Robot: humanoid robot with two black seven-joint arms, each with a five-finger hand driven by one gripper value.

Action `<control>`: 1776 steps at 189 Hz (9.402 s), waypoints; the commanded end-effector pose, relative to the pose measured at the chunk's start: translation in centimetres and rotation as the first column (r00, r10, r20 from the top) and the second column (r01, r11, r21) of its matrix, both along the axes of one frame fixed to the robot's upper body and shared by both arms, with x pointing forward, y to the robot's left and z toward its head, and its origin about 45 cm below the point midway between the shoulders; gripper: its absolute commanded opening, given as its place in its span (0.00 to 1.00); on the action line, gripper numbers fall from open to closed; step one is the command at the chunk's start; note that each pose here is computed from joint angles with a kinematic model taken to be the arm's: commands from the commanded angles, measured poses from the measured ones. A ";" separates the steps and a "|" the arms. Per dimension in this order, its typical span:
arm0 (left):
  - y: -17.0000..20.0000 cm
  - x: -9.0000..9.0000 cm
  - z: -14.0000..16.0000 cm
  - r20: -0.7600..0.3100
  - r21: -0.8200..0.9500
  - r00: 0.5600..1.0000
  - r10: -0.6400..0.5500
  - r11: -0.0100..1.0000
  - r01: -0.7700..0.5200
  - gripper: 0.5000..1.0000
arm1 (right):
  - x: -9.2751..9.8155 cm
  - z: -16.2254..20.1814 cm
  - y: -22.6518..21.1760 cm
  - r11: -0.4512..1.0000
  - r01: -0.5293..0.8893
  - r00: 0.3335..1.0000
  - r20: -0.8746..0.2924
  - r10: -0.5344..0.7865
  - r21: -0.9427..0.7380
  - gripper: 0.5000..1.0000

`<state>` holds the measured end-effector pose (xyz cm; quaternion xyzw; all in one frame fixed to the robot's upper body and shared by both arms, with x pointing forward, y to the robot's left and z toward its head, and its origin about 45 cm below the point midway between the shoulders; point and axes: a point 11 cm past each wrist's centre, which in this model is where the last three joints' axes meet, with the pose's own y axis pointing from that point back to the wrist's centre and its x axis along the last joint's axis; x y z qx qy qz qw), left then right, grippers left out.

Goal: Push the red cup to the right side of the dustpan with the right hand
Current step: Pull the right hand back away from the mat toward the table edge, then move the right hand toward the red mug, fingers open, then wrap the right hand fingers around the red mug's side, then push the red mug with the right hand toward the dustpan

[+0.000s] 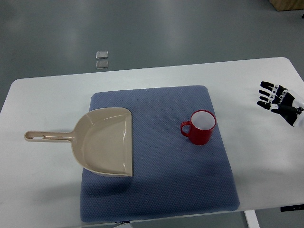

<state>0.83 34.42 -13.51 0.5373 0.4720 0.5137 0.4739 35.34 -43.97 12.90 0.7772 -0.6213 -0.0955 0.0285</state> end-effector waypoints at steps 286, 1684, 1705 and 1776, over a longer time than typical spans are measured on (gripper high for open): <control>0.0 0.0 0.0 0.000 0.000 1.000 0.000 1.000 0.000 1.00 | -1.6 -1.3 8.1 0.987 0.020 0.997 0.068 -0.032 0.161 0.85; 0.0 0.0 0.0 0.000 0.000 1.000 0.000 1.000 0.000 1.00 | -5.7 -3.8 28.2 0.968 -0.233 0.948 0.202 0.247 -0.090 0.85; 0.0 0.0 0.0 0.000 0.000 1.000 0.000 1.000 0.000 1.00 | -5.8 -3.7 28.8 0.969 -0.237 0.947 0.205 0.248 -0.077 0.85; 0.0 0.0 0.0 0.000 0.000 1.000 0.000 1.000 0.000 1.00 | -5.8 -3.4 30.3 0.967 -0.249 0.943 0.215 0.254 -0.052 0.85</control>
